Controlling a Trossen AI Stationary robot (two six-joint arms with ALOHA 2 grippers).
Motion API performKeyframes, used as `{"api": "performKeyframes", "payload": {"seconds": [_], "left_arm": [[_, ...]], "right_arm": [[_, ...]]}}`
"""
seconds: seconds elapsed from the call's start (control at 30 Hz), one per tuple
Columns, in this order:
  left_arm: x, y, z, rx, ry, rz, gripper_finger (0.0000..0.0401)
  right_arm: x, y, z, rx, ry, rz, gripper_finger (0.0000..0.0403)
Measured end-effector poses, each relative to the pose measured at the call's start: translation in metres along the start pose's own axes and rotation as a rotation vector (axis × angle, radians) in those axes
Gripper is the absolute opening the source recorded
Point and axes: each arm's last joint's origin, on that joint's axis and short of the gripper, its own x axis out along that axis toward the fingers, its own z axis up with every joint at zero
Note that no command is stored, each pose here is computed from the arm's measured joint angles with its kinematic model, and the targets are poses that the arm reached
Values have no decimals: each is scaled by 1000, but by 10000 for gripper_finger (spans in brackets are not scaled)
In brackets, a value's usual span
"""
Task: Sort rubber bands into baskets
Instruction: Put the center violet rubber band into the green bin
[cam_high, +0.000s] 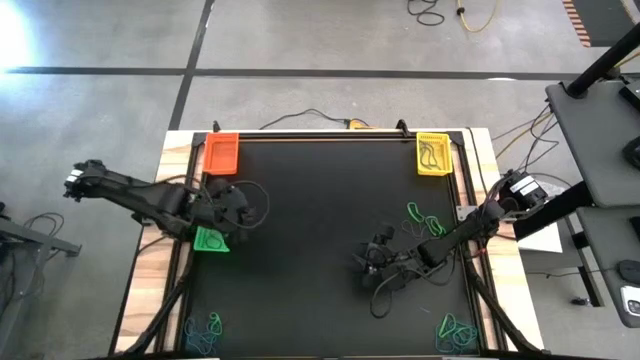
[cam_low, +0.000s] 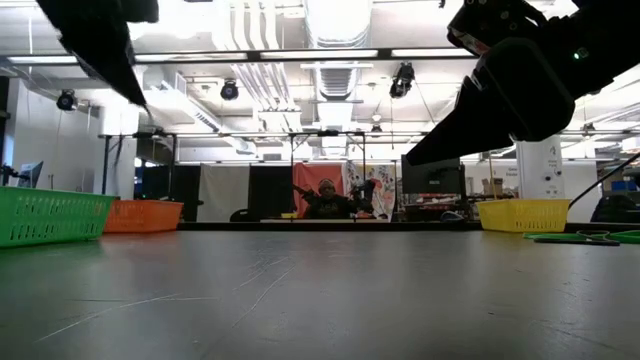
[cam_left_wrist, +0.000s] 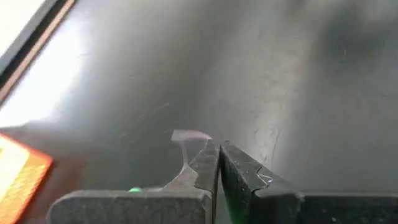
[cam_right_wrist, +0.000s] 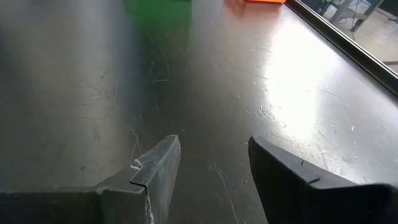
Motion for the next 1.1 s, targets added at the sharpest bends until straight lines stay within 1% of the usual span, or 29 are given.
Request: {"api": "performKeyframes", "payload": {"seconds": [0.1,0.2,0.27,0.37,0.47,0.57,0.73,0.87,0.93,1.1], "left_arm": [[-24,7,9,-15,28,17,0],[-47,14,16,-46,63,-10,0],[-59,20,17,-69,106,-4,0],[-70,28,11,-126,196,9,0],[-74,33,4,-195,270,10,0],[-69,34,-3,-229,304,26,0],[-48,29,-13,-230,321,45,0],[-26,21,-22,-228,346,5,0],[-15,19,-29,-227,381,-5,0],[9,19,-51,-256,496,28,0]], "right_arm": [[0,0,0,0,0,0,187],[0,0,0,0,0,0,187],[0,0,0,0,0,0,187],[0,0,0,1,0,0,187],[0,0,0,1,0,0,187],[0,0,0,1,0,0,187],[0,0,0,2,0,0,187],[0,0,0,2,0,0,187],[0,0,0,2,0,0,187],[0,0,0,2,0,0,187]]}}
